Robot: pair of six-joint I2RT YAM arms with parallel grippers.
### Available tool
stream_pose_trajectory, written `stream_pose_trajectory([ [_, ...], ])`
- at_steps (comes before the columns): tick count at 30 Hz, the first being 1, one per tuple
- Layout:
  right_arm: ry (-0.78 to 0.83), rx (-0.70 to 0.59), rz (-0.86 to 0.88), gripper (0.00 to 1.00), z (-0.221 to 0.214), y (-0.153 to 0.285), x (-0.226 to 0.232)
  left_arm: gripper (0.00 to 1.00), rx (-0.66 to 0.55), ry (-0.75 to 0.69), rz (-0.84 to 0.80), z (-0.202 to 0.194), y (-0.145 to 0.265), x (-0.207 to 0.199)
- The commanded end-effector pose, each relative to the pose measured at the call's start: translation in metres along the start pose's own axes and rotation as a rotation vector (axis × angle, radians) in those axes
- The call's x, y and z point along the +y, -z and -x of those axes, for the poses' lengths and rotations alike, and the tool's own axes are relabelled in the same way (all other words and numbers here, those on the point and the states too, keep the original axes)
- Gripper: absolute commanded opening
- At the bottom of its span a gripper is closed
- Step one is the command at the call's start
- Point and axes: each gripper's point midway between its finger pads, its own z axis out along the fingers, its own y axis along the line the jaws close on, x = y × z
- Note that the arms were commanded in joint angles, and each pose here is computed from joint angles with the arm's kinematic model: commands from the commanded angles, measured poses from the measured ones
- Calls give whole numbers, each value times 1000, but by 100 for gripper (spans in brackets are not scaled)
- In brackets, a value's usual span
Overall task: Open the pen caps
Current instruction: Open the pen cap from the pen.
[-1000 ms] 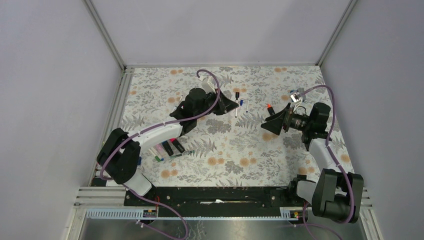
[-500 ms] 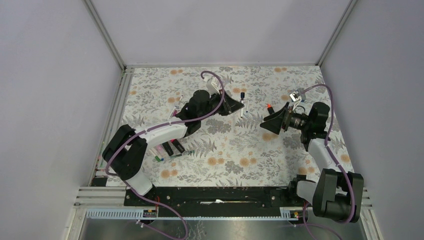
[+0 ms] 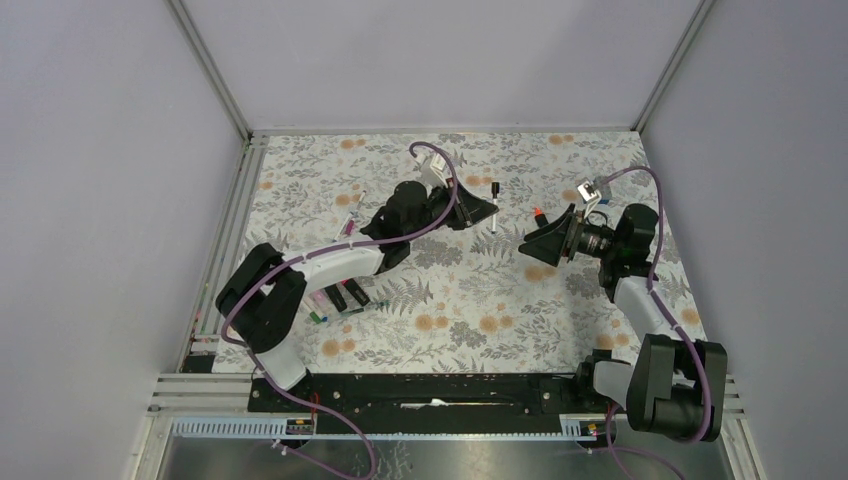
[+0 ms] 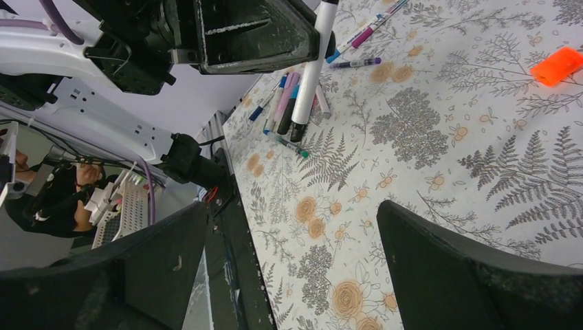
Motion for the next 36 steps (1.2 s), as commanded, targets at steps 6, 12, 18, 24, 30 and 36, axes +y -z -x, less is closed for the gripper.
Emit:
stream_pose_trajectory([
  [6,10,-5,22,100,1,-14,5,0,-67,3,-161,9,-22,-48],
  [12,-25,-42,-30,90,6,-16,-7,0,-47,27,-178,-10,-25,-51],
  [18,-44,-55,-51,71,7,-18,-13,0,-32,44,-205,-21,-29,-56],
  [24,-38,-66,-59,48,10,-19,-14,0,-7,57,-218,-33,-31,-59],
  [30,-46,-56,-50,22,8,-20,-16,0,0,65,-225,-39,-31,-60],
  [36,-32,-32,-21,0,7,-20,-12,8,-1,58,-238,-35,-29,-68],
])
